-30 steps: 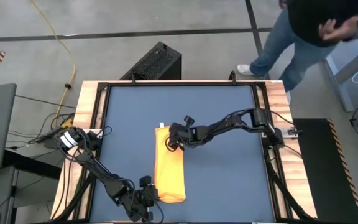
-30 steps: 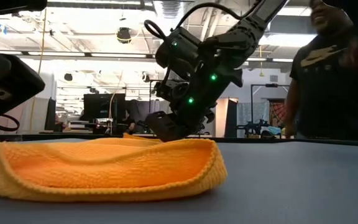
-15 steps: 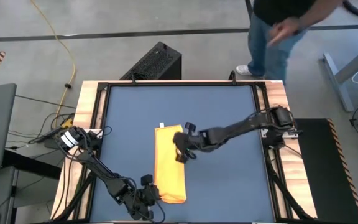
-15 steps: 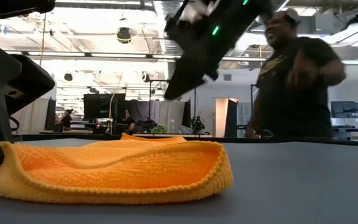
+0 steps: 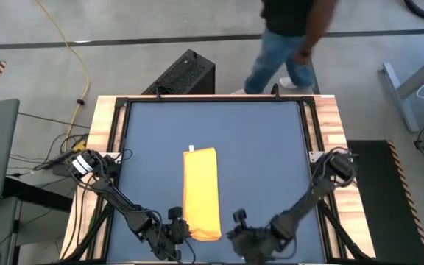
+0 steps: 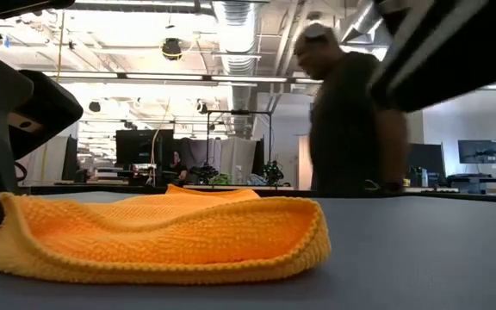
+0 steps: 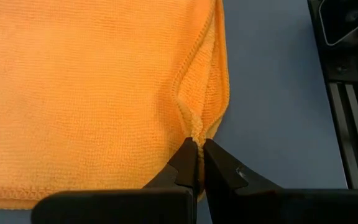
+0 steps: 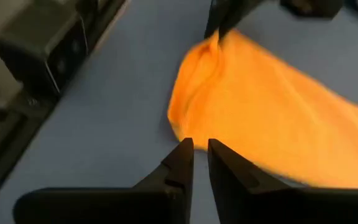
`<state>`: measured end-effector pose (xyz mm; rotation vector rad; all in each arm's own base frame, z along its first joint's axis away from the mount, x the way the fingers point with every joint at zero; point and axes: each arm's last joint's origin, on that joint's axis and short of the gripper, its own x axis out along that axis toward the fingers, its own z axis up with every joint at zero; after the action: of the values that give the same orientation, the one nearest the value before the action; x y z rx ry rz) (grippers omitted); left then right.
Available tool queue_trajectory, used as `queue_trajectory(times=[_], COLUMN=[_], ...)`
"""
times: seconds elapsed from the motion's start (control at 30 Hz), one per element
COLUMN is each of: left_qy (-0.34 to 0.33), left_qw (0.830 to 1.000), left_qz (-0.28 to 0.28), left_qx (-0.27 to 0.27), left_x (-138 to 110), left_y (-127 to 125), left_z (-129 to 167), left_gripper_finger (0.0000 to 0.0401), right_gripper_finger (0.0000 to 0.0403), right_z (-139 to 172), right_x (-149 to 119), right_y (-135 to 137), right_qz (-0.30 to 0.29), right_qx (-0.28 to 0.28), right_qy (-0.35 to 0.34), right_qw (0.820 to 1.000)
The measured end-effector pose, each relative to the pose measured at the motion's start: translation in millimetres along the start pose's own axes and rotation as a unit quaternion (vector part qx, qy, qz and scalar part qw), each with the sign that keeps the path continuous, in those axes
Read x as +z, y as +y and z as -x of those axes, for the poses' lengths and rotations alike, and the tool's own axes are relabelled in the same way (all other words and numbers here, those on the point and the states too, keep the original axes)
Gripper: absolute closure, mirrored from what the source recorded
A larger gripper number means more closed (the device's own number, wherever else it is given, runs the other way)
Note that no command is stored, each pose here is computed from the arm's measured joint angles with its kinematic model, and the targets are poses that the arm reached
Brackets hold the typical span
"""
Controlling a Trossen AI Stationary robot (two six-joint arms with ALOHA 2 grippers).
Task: Roll towel into tight, uniform cylinder
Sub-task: Roll the orange towel
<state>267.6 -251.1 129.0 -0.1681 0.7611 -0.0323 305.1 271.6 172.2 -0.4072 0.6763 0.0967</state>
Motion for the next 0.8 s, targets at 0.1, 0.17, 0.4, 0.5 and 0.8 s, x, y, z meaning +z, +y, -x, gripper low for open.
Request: queue_trajectory(times=[0.1, 0.17, 0.4, 0.5, 0.8], left_qy=[0.000, 0.000, 0.003, 0.003, 0.004], left_qw=[1.000, 1.000, 1.000, 1.000, 1.000], left_qz=[0.000, 0.001, -0.001, -0.008, -0.014], left_qx=[0.000, 0.000, -0.002, -0.002, -0.004], left_x=[0.0, 0.0, 0.8, 0.8, 1.5], left_y=[0.0, 0.0, 1.1, 1.0, 1.6], left_z=[0.0, 0.0, -0.9, -0.9, -1.4], left_gripper_finger=[0.0401, 0.0401, 0.0401, 0.0401, 0.0401], right_gripper_finger=[0.0313, 0.0297, 0.0225, 0.0202, 0.0194], right_z=[-2.3, -5.3, -10.8, -18.8, -54.7], right_x=[0.0, -0.6, -0.4, -1.8, -16.7], right_y=[13.3, 16.6, 11.9, 9.8, 14.7], right_qz=[-0.013, -0.035, -0.070, -0.065, -0.017], right_qx=[-0.006, 0.006, 0.024, 0.027, 0.031], right_qy=[-0.029, -0.033, -0.026, -0.023, -0.025], right_qw=[0.999, 0.999, 0.997, 0.997, 0.999])
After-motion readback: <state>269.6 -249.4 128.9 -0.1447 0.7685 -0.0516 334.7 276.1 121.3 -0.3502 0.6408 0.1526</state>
